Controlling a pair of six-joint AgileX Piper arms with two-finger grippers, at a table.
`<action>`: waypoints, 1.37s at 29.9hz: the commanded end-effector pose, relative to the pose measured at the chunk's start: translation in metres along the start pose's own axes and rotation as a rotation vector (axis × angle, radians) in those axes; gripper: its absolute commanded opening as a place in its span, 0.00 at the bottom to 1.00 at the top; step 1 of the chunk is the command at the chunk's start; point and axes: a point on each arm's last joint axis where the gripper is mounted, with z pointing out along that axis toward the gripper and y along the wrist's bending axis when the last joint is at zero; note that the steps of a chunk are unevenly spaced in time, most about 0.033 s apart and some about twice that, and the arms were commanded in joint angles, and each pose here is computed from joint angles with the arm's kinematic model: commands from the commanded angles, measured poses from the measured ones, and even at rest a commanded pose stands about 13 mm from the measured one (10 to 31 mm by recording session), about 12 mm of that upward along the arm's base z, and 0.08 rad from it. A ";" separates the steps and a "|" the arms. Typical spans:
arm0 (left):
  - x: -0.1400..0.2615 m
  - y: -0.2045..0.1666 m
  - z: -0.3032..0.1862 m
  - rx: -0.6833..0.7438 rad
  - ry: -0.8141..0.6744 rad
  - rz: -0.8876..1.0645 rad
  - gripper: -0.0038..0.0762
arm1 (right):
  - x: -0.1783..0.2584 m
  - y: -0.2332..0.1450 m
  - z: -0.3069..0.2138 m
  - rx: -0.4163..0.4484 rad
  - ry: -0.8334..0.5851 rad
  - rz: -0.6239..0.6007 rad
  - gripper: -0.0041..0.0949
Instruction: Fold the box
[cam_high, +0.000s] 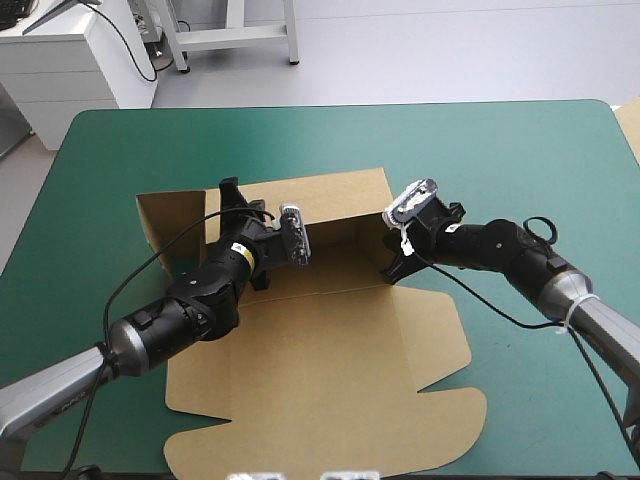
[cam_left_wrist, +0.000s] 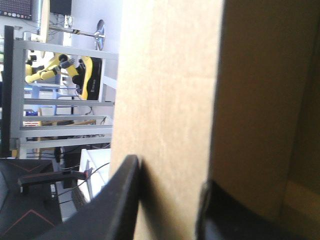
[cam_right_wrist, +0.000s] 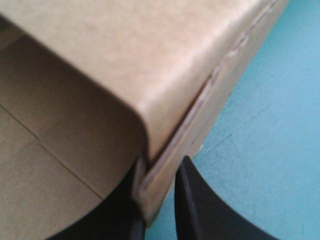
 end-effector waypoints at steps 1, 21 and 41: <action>-0.004 -0.006 -0.013 0.058 -0.020 -0.130 0.55 | -0.012 0.005 -0.011 -0.027 -0.038 -0.012 0.02; -0.039 -0.016 -0.130 0.025 -0.204 -0.046 0.77 | -0.013 0.004 -0.011 -0.014 -0.046 0.103 0.02; -0.067 0.063 -0.205 0.034 -0.411 -0.270 0.07 | -0.014 0.002 -0.011 0.004 -0.057 0.108 0.02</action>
